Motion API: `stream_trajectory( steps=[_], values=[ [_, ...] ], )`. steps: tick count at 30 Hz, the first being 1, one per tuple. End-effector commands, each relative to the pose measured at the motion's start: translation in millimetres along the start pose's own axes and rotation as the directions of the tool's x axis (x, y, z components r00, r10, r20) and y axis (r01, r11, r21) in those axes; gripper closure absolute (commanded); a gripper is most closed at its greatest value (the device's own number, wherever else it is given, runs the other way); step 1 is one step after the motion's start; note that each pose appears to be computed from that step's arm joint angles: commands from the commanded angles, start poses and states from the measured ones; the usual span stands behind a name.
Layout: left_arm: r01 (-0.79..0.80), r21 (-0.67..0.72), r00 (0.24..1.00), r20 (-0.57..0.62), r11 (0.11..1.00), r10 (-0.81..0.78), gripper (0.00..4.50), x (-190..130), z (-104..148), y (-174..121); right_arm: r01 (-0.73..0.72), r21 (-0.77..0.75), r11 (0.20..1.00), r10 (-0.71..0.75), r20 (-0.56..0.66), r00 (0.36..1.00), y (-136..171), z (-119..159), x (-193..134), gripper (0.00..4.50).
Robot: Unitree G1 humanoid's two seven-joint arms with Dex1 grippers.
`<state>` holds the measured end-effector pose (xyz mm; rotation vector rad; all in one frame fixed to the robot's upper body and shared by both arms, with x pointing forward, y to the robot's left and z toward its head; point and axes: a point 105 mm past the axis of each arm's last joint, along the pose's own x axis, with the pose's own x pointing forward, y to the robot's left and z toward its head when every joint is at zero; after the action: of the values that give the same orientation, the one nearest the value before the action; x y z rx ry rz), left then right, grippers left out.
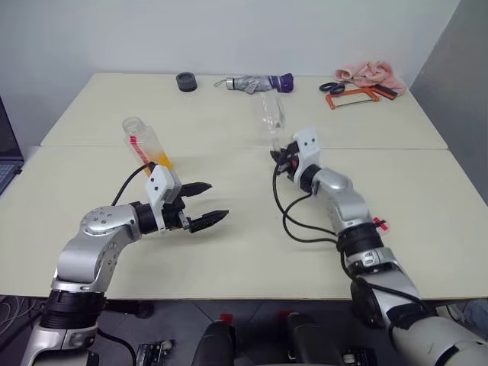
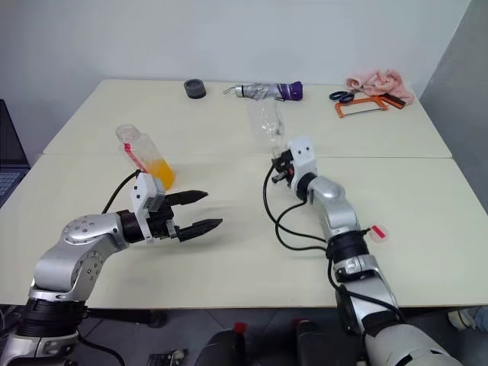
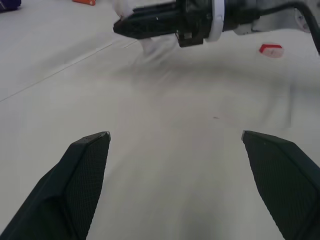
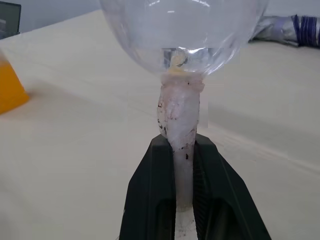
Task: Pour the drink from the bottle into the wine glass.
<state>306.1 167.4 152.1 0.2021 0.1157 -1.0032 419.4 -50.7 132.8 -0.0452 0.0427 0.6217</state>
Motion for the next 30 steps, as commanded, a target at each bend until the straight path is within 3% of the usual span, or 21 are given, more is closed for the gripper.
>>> stream_trajectory(
  steps=[1,6,13,23,30],
  values=[
    [0.012,0.042,0.999,0.031,0.999,-0.014,0.0,-0.7,17.5,-1.1,0.008,0.008,1.0,-0.008,0.045,0.999,5.4,0.7,-10.8,4.37],
    [0.022,0.042,0.999,0.024,0.999,-0.023,0.0,-2.0,19.4,0.0,0.019,0.035,0.999,-0.02,0.029,0.999,12.8,-12.0,-19.7,4.37],
    [0.079,0.025,0.996,-0.03,0.997,-0.078,0.0,-6.5,13.1,-8.4,0.037,0.066,0.997,-0.033,-0.058,0.998,21.8,-50.9,-44.7,4.37],
    [0.104,0.025,0.992,-0.081,0.994,-0.102,0.0,-11.7,3.1,-14.1,-0.039,-0.003,0.999,0.038,-0.162,0.986,42.8,-90.1,-85.2,4.37],
    [0.087,0.033,0.994,-0.066,0.996,-0.085,0.0,-11.5,4.6,-10.3,-0.015,-0.012,1.0,0.013,-0.101,0.995,41.8,-80.1,-84.1,4.37]
  ],
)
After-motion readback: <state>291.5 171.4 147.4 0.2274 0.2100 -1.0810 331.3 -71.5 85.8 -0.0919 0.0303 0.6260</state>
